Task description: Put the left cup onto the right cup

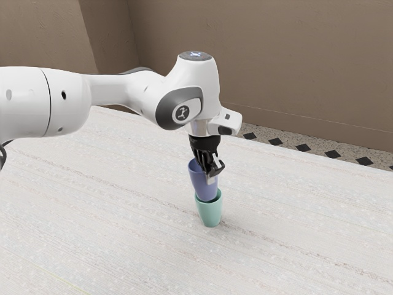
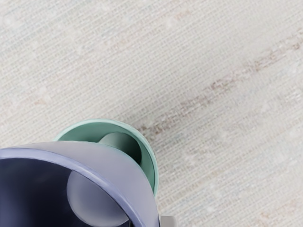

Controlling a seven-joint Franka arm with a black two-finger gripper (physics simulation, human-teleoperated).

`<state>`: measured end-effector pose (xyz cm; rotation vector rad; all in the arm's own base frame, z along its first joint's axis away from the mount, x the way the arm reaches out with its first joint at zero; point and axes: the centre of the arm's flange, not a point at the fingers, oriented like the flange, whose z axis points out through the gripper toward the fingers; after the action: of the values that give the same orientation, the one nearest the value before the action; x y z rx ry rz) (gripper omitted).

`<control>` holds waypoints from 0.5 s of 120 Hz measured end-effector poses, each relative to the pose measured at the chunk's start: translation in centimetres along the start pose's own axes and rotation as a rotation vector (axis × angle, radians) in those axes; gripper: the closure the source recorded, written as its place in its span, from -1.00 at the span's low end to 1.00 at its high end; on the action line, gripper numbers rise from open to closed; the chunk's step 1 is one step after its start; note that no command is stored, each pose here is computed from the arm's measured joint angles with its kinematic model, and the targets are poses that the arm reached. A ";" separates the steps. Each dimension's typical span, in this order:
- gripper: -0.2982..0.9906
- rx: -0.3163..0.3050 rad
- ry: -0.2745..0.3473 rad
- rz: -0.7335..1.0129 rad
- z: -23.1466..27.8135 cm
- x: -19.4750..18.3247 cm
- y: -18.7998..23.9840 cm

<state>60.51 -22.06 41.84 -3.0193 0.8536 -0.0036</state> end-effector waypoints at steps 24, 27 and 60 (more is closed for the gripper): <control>0.68 0.006 -0.001 0.002 0.2 0.1 -0.1; 0.68 0.007 0.001 0.002 0.2 0.1 -0.1; 0.67 0.009 0.011 0.002 1.3 0.6 -0.2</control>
<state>61.08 -22.22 40.58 -3.0129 0.8548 -0.0245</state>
